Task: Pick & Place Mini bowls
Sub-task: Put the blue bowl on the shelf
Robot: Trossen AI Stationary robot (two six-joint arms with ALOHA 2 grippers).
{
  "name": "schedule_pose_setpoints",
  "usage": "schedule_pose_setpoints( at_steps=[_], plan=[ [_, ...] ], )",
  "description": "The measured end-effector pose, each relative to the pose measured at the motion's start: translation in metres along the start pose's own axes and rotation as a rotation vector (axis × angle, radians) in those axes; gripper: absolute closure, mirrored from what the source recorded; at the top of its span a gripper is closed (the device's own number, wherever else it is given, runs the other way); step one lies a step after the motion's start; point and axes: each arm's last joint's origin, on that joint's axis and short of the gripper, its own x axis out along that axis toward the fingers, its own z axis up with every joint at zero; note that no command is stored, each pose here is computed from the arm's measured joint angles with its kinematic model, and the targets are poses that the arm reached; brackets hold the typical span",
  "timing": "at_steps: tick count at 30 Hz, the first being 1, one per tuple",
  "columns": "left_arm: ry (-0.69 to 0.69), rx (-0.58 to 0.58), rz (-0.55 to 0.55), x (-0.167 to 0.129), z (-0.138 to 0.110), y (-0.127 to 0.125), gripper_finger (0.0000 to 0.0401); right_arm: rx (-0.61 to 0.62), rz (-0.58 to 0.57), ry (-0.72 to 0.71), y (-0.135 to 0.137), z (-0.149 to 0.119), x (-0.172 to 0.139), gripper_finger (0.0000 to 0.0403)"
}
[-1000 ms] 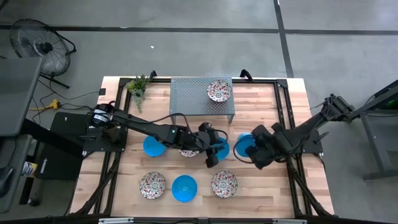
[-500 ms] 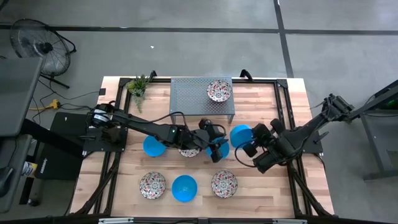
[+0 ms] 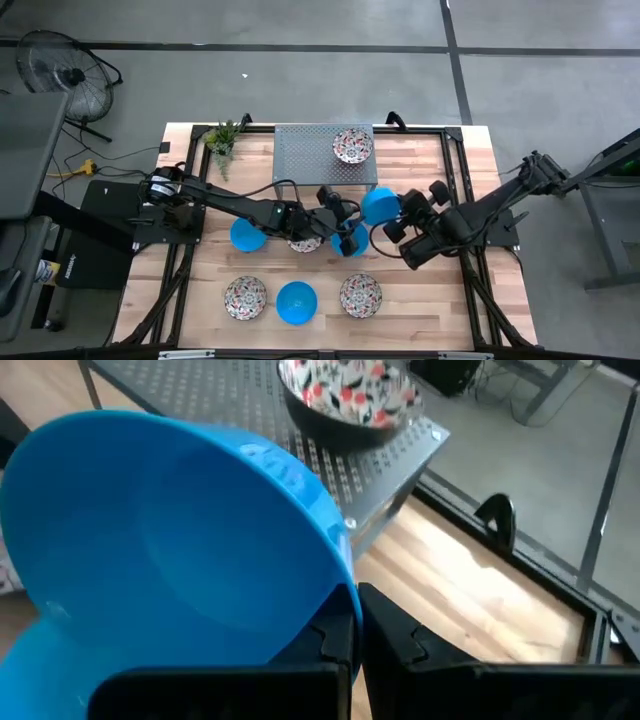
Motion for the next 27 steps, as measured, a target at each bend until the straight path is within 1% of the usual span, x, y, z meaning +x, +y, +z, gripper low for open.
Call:
schedule_pose_setpoints(
  at_steps=[6, 12, 19, 24, 27],
  plan=[
    [-0.018, 0.019, 0.057, 0.0, 0.0, 0.001, 0.0293, -0.007, 0.009, -0.012, 0.001, 0.007, -0.002, 0.0403],
    [-0.024, 0.019, 0.077, 0.0, 0.001, 0.002, 0.0293, 0.001, 0.025, -0.018, 0.003, 0.008, -0.003, 0.0403],
    [-0.048, 0.021, 0.161, -0.001, 0.001, 0.004, 0.0293, 0.007, 0.069, -0.029, 0.009, 0.011, -0.003, 0.0402],
    [-0.072, 0.019, 0.231, -0.001, 0.002, 0.006, 0.0293, 0.025, 0.095, 0.0, 0.011, 0.011, -0.003, 0.0402],
    [-0.079, 0.018, 0.248, -0.001, 0.002, 0.007, 0.0293, 0.036, 0.115, 0.019, 0.013, 0.01, -0.004, 0.0402]
  ],
)
